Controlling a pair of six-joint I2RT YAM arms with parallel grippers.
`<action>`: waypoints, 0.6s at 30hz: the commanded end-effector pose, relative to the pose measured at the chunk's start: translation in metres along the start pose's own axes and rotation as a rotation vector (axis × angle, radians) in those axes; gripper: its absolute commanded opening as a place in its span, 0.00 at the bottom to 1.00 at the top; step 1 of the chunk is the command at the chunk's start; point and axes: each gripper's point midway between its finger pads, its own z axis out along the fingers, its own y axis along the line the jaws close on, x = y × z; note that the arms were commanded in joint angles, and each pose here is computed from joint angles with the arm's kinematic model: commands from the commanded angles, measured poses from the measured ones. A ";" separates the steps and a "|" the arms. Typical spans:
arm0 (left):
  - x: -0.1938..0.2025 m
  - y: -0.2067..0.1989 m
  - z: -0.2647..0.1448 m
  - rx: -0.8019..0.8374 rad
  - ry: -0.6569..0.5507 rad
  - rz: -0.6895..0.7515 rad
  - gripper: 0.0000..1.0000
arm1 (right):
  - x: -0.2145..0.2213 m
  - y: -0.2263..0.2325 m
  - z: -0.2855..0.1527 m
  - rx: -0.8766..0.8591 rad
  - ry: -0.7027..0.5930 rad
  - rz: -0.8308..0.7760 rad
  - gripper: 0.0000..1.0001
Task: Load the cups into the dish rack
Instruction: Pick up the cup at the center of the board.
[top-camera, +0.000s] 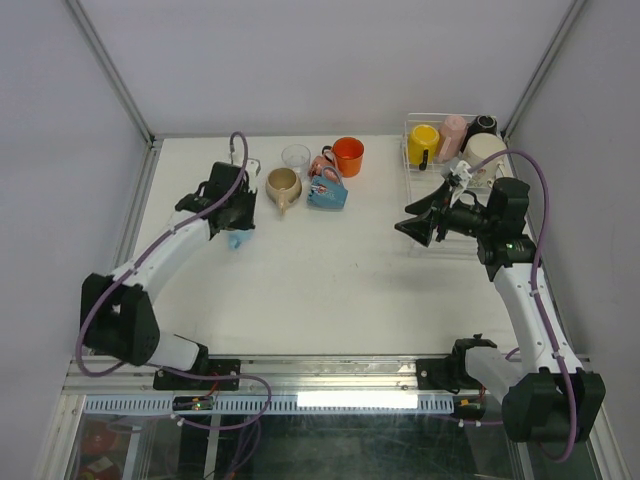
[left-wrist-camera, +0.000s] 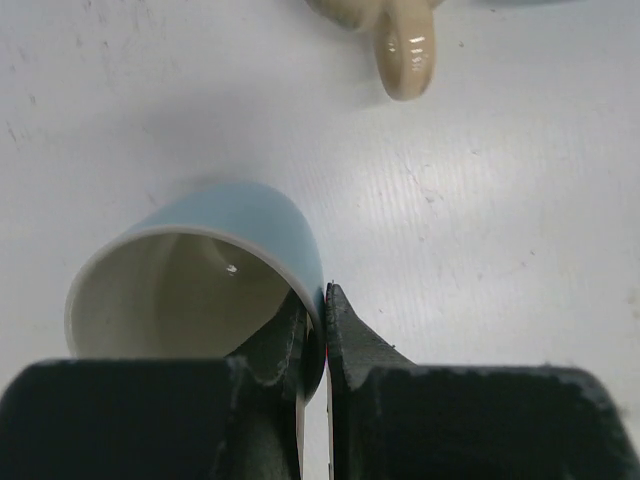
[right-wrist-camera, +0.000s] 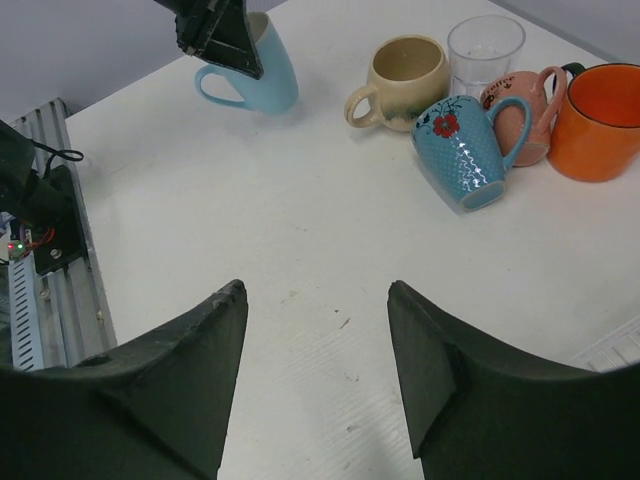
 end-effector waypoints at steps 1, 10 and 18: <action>-0.032 -0.019 -0.048 0.141 -0.268 -0.114 0.00 | -0.022 0.018 0.001 -0.096 -0.060 -0.022 0.61; -0.015 -0.081 -0.115 0.584 -0.524 -0.288 0.00 | -0.022 0.040 0.007 -0.223 -0.094 0.059 0.61; -0.011 -0.111 -0.157 0.929 -0.680 -0.453 0.00 | -0.025 0.055 0.006 -0.281 -0.133 0.080 0.62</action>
